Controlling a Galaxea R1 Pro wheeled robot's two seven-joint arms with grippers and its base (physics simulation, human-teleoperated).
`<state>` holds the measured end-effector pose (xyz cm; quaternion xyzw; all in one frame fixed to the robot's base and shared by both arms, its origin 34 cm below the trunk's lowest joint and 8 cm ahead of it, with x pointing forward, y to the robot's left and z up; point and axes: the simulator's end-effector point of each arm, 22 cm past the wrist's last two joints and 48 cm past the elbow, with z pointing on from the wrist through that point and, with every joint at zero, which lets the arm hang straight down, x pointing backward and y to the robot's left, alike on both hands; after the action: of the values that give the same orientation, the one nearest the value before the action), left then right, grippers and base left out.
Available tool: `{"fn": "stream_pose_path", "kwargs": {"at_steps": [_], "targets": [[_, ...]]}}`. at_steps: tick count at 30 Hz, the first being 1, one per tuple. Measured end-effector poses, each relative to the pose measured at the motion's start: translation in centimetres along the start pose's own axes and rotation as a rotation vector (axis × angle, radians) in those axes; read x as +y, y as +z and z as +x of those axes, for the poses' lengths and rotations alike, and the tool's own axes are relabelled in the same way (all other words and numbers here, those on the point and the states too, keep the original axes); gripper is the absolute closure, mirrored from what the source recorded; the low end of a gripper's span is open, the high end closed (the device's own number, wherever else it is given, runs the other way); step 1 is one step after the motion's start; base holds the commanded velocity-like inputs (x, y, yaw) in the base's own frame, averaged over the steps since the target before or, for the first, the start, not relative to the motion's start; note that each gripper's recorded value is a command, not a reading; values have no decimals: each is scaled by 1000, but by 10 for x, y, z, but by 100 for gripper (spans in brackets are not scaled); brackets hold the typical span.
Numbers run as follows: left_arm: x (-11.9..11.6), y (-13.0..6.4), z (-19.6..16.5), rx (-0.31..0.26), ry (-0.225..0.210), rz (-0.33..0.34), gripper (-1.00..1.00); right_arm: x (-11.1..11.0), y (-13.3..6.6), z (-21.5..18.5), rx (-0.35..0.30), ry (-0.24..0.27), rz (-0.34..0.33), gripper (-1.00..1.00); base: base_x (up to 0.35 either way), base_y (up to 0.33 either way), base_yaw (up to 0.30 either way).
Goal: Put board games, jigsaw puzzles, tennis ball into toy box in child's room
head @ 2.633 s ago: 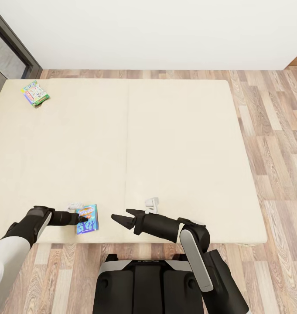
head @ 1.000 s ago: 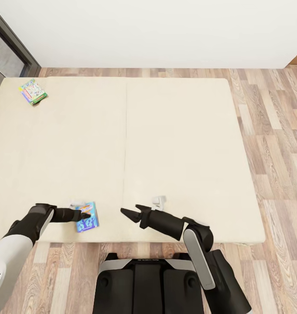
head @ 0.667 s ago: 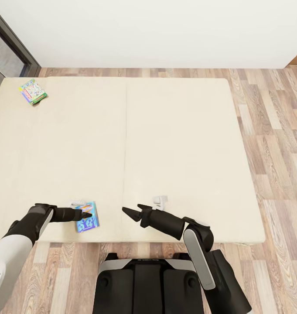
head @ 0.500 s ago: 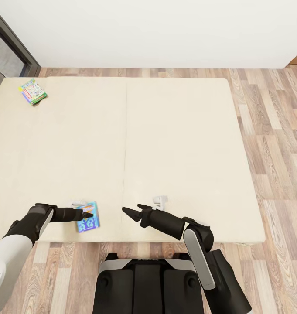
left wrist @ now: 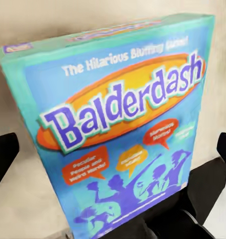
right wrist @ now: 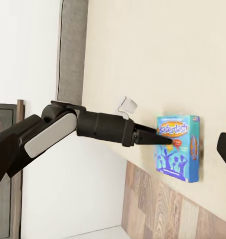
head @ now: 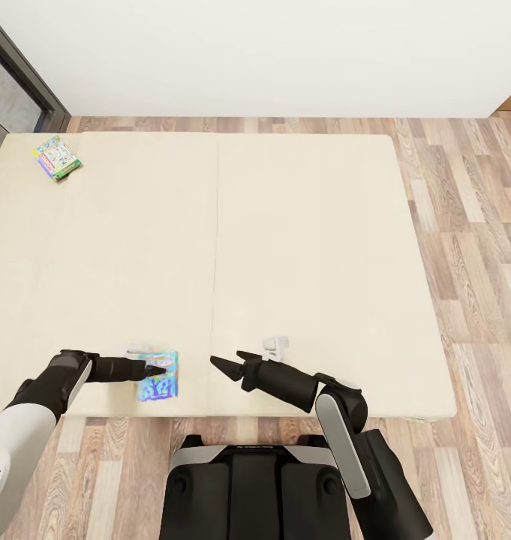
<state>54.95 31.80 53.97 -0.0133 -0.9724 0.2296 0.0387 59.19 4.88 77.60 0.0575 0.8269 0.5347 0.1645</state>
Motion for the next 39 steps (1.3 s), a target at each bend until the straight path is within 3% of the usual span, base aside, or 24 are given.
{"fn": "stream_pose_path", "kwargs": {"at_steps": [39], "targets": [[-3, 0, -1, -3, 1, 17, -100, 0, 0, -1, -2, -1, -1, -100, 0, 0, 0]]}}
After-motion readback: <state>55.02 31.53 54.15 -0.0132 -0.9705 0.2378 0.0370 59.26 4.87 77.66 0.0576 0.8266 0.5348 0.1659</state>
